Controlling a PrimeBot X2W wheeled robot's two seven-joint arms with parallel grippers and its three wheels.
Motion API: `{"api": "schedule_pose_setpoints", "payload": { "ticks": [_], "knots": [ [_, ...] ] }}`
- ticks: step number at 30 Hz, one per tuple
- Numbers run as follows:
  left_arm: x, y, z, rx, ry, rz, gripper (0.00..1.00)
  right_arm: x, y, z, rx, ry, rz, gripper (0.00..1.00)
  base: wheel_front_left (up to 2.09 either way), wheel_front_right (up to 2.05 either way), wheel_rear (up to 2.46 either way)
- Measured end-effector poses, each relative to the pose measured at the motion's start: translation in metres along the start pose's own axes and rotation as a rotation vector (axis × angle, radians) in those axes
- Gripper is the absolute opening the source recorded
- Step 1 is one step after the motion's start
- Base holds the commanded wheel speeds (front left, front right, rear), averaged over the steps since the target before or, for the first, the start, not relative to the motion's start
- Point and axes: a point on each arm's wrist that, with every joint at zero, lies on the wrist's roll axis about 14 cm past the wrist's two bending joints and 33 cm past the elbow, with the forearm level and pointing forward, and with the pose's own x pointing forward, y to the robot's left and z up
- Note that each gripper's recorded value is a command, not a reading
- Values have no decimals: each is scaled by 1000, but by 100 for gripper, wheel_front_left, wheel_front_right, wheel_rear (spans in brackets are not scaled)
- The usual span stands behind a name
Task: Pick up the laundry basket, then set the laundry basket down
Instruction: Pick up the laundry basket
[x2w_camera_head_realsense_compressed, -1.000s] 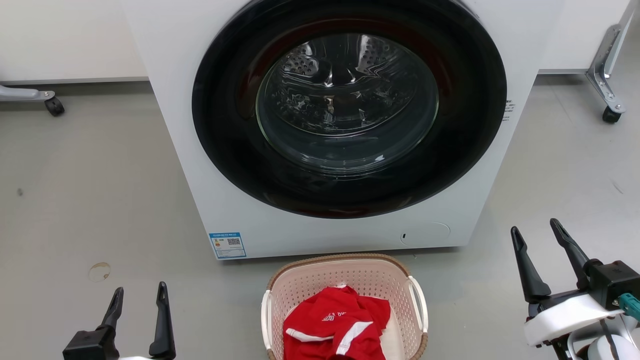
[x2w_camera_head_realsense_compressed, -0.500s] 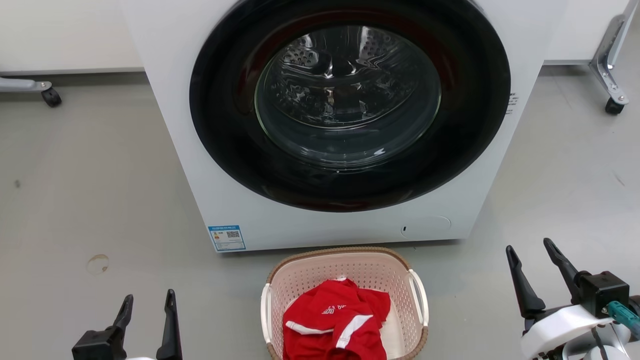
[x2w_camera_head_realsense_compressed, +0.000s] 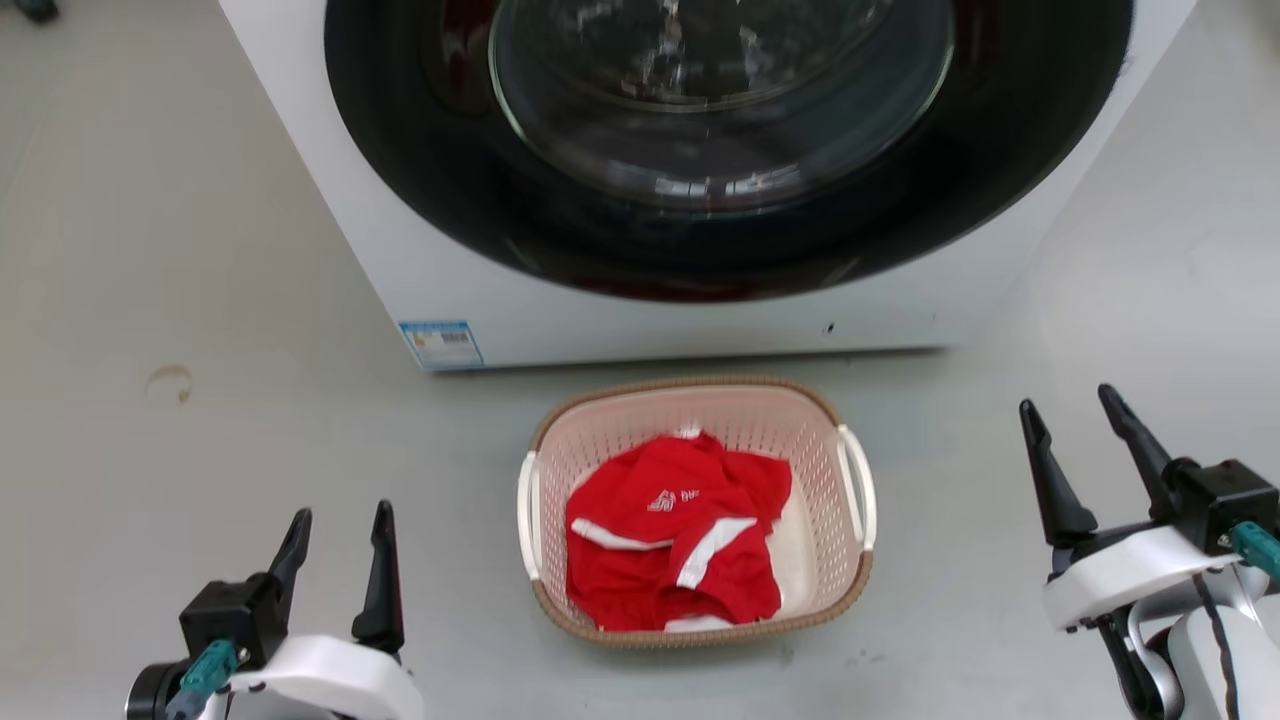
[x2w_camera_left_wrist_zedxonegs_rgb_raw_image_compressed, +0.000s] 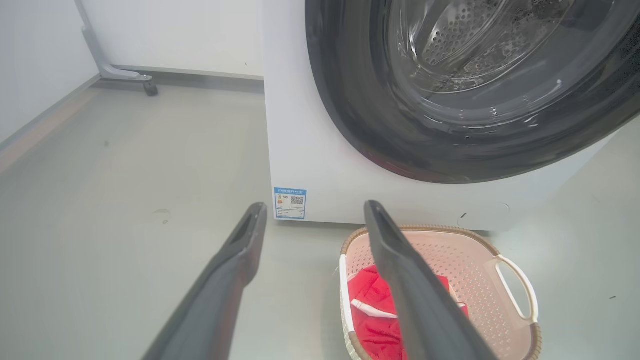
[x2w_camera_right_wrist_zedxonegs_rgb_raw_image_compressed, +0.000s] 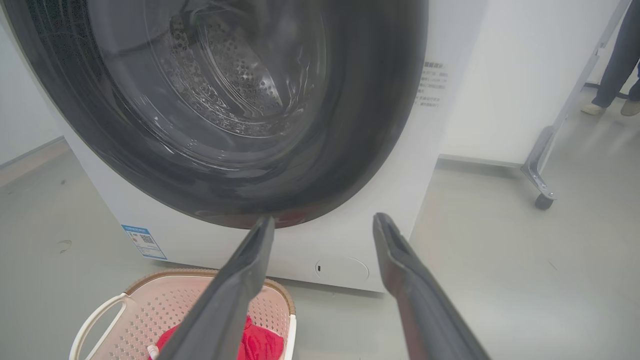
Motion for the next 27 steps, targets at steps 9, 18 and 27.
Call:
{"api": "schedule_pose_setpoints", "payload": {
  "ticks": [9,18,27],
  "knots": [
    [46,0,-46,-51,94,-3,100,28,-20,-57,42,132,-34,100,0,0,0],
    [72,-5,-115,-125,242,-26,100,31,-24,-135,145,314,-53,100,0,0,0],
    [101,-15,-173,-160,379,-81,100,43,-33,-195,179,432,-72,100,0,0,0]
  ]
}}
